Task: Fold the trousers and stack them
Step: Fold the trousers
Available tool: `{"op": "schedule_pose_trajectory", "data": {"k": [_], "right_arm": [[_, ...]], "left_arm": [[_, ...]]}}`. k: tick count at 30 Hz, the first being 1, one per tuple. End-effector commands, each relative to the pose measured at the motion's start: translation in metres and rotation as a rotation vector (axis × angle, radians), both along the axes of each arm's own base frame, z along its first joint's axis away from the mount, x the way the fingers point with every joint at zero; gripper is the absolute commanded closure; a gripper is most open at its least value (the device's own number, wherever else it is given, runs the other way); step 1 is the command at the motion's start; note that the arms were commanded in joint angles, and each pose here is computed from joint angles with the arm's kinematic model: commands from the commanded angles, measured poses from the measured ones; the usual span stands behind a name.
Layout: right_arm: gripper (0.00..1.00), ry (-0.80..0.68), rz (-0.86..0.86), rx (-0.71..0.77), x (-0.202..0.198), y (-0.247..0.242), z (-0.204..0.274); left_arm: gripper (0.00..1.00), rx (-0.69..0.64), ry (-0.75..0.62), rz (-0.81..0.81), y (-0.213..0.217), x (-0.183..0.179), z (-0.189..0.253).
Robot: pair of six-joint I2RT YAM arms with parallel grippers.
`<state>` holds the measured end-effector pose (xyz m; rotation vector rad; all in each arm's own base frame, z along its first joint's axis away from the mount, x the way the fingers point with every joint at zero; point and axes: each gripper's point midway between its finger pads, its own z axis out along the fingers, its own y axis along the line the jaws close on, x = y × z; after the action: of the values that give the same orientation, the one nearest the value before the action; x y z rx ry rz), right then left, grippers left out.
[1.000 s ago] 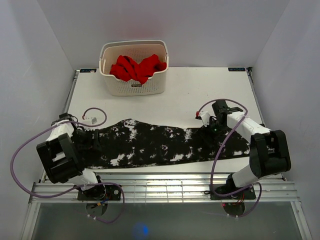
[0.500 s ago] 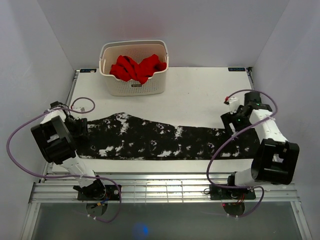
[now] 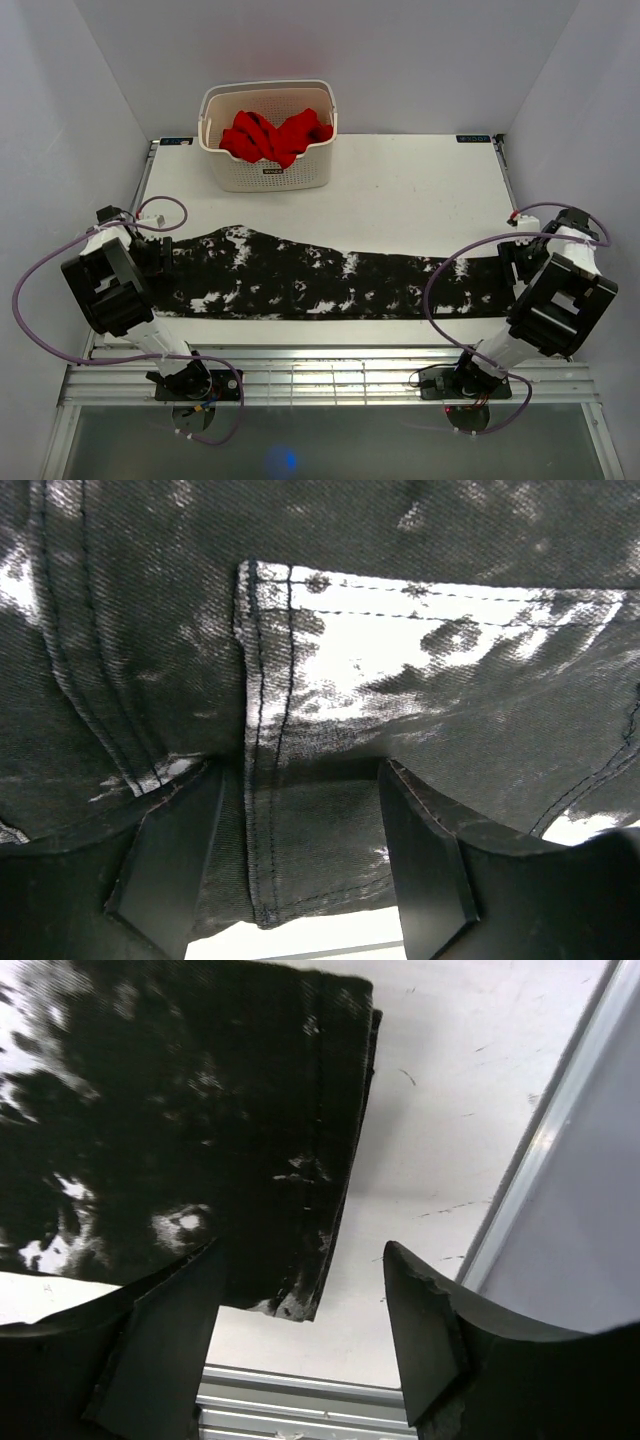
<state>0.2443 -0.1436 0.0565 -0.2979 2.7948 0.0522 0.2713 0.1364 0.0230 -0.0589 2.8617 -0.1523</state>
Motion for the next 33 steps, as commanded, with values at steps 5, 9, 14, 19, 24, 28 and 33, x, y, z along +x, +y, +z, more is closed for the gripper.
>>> {"op": "schedule_pose_trajectory", "data": {"k": [5, 9, 14, 19, 24, 28, 33], "right_arm": [[0.34, 0.068, 0.004, 0.132, -0.009, 0.014, -0.04], [0.42, 0.112, 0.003, 0.226, -0.02, 0.033, -0.057], [0.85, 0.12, 0.012, 0.277, -0.025, 0.044, -0.055], [0.92, 0.035, -0.014, 0.239, -0.008, 0.024, -0.015], [0.92, -0.088, -0.031, 0.065, 0.01, -0.036, 0.044], [0.92, -0.102, -0.028, 0.026, 0.01, -0.061, 0.067], [0.92, -0.174, 0.035, 0.218, 0.019, -0.009, 0.104]], "left_arm": [[0.22, 0.056, -0.05, -0.012, 0.012, 0.005, 0.005], [0.16, 0.046, -0.072, -0.022, 0.008, 0.009, 0.012], [0.13, 0.039, -0.103, -0.038, 0.001, 0.013, 0.021], [0.1, 0.008, -0.152, -0.078, -0.015, 0.019, 0.033], [0.03, -0.026, -0.282, -0.121, -0.032, 0.028, 0.064], [0.02, -0.033, -0.345, -0.17, -0.048, 0.032, 0.082], [0.02, -0.073, -0.347, -0.219, -0.068, 0.021, 0.081]]}}
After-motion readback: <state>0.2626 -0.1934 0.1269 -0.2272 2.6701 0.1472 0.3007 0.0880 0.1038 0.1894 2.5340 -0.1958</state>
